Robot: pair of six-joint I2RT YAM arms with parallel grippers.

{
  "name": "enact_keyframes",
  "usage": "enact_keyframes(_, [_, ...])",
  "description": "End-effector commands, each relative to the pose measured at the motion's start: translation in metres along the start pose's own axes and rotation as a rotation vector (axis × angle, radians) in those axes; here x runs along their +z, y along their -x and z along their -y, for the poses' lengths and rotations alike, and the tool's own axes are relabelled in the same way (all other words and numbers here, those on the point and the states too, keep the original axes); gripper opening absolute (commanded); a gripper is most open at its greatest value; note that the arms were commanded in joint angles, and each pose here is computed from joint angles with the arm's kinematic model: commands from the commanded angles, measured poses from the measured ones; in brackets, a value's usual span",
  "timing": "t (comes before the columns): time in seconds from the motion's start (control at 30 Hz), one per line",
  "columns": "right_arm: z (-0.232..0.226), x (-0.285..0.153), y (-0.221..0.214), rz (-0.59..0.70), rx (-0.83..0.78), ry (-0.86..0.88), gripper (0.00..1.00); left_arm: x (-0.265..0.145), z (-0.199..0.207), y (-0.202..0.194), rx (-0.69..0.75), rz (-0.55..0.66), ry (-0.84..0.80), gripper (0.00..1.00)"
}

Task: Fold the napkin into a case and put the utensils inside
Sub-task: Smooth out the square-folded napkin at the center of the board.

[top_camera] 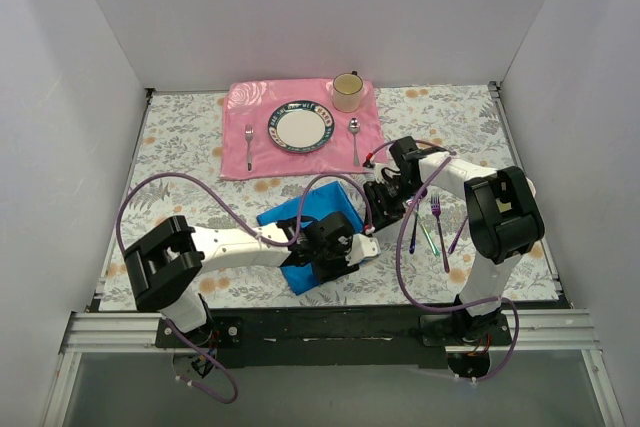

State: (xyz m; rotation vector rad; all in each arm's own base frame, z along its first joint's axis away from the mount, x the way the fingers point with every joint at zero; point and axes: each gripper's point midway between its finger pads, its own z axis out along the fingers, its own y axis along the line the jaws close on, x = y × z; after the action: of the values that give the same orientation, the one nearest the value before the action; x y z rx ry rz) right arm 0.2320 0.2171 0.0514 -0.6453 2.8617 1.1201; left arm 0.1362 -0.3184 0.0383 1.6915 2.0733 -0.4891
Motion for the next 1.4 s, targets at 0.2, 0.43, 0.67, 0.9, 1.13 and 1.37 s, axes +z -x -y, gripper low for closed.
enact_keyframes(0.2, [0.011, 0.009, -0.011, -0.036, 0.007, -0.008, 0.49, 0.011, -0.004, -0.024, 0.091, -0.074, 0.083, 0.32])
enact_keyframes(0.43, [0.010, 0.014, -0.026, -0.063, 0.029, 0.020, 0.48, 0.002, -0.011, -0.036, 0.164, -0.088, 0.120, 0.25])
enact_keyframes(0.67, [-0.013, 0.004, -0.028, -0.030, 0.009, 0.090, 0.60, -0.016, -0.008, -0.041, 0.243, -0.078, 0.096, 0.19])
enact_keyframes(0.9, [-0.033, -0.015, -0.009, 0.039, -0.053, 0.124, 0.66, -0.032, 0.004, -0.040, 0.325, -0.084, 0.001, 0.18])
enact_keyframes(1.13, [-0.046, -0.034, 0.031, 0.109, -0.216, 0.116, 0.65, -0.068, 0.018, -0.022, 0.315, -0.005, -0.155, 0.44])
enact_keyframes(1.37, [-0.090, -0.058, 0.081, 0.271, -0.322, 0.253, 0.70, -0.155, -0.053, 0.061, -0.201, 0.446, -0.129, 0.89])
